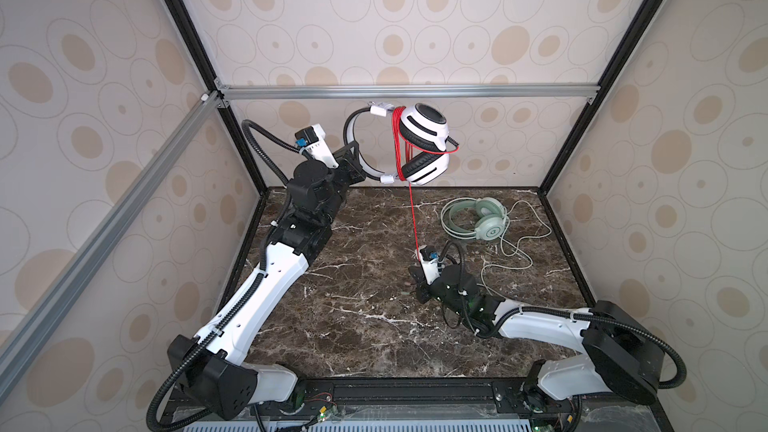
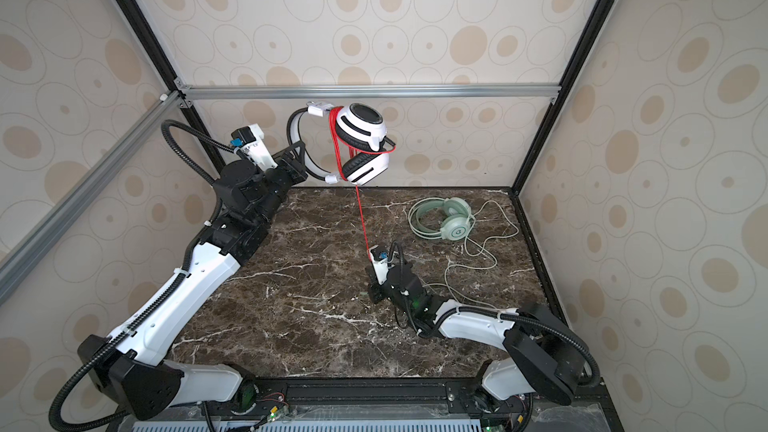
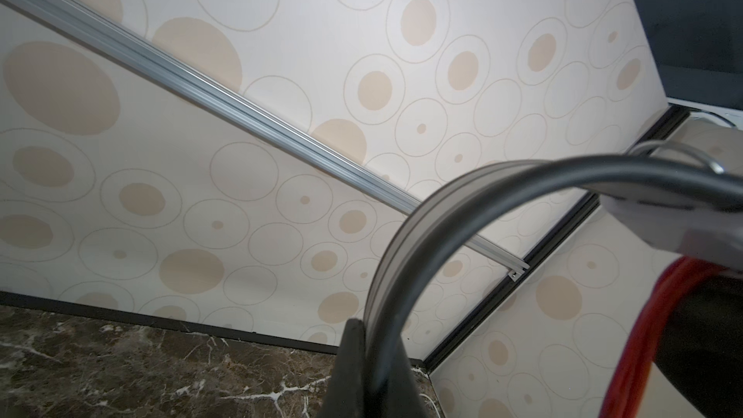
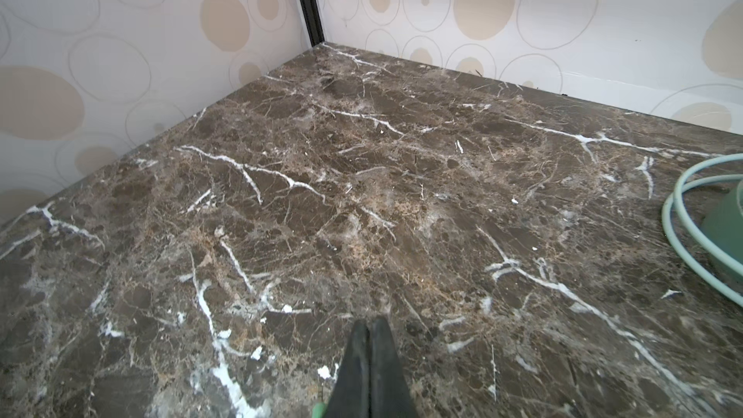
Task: Wrap the headphones
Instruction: 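Draw the red cable down past the earcups with the right gripper, then swing the right gripper up over the headphones while the left gripper lowers them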
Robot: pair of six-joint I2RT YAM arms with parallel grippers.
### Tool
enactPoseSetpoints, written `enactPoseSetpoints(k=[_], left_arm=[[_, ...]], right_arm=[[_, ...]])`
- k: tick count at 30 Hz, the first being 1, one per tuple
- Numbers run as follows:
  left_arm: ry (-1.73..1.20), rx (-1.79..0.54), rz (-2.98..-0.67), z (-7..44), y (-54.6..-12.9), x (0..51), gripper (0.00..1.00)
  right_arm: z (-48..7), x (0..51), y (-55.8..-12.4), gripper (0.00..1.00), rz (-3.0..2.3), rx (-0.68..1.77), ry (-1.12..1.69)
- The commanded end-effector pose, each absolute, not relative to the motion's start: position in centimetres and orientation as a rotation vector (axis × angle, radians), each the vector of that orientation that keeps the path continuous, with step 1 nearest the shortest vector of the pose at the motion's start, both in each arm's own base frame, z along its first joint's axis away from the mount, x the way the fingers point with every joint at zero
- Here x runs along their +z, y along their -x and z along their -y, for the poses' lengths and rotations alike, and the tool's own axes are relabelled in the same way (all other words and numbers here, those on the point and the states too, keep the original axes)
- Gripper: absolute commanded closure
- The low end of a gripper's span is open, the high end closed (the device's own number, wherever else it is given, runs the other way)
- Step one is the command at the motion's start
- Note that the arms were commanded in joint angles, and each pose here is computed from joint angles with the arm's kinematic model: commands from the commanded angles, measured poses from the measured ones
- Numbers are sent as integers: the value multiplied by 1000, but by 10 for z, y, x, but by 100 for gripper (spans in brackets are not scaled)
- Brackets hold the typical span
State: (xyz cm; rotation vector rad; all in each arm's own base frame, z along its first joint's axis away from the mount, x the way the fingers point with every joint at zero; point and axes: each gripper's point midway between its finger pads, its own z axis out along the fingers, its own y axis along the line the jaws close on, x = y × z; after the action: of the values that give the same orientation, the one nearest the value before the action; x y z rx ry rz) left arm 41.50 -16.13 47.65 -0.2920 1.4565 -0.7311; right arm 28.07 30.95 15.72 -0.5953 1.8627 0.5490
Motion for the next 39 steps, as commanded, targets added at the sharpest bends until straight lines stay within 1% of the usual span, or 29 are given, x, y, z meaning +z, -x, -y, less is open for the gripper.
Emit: enactPoseSetpoints(k=[1, 4, 7, 11, 15, 18, 20, 22, 29, 32, 39], left_arm=[[385, -737, -1311, 143, -411, 508, 100], [392, -611, -1358, 137, -423, 482, 100], [376, -420, -1405, 126, -433, 449, 100], [350, -216, -1483, 113, -441, 396, 100], [299, -112, -1546, 110, -444, 361, 100], [229, -53, -1585, 112, -445, 348, 100], [159, -27, -1611, 118, -444, 342, 100], [106, 1, -1625, 121, -440, 338, 100], [-36, 80, -1672, 125, -418, 323, 100], [-83, 87, -1701, 125, -409, 316, 100], [-186, 75, -1724, 127, -387, 312, 100]], right_arm=[[-314, 158, -275, 100, -1863, 445, 645], [-325, 163, -264, 100, -1850, 424, 702], [-335, 171, -253, 100, -1851, 415, 748], [-347, 195, -234, 100, -1819, 412, 822], [-347, 221, -227, 100, -1804, 377, 869], [-346, 245, -224, 100, -1773, 373, 912], [-343, 266, -223, 100, -1749, 328, 956], [-340, 283, -226, 100, -1730, 250, 1012], [-314, 331, -258, 100, -1643, -180, 1130], [-306, 354, -270, 100, -1610, -239, 1118], [-286, 387, -300, 100, -1589, -304, 1073]])
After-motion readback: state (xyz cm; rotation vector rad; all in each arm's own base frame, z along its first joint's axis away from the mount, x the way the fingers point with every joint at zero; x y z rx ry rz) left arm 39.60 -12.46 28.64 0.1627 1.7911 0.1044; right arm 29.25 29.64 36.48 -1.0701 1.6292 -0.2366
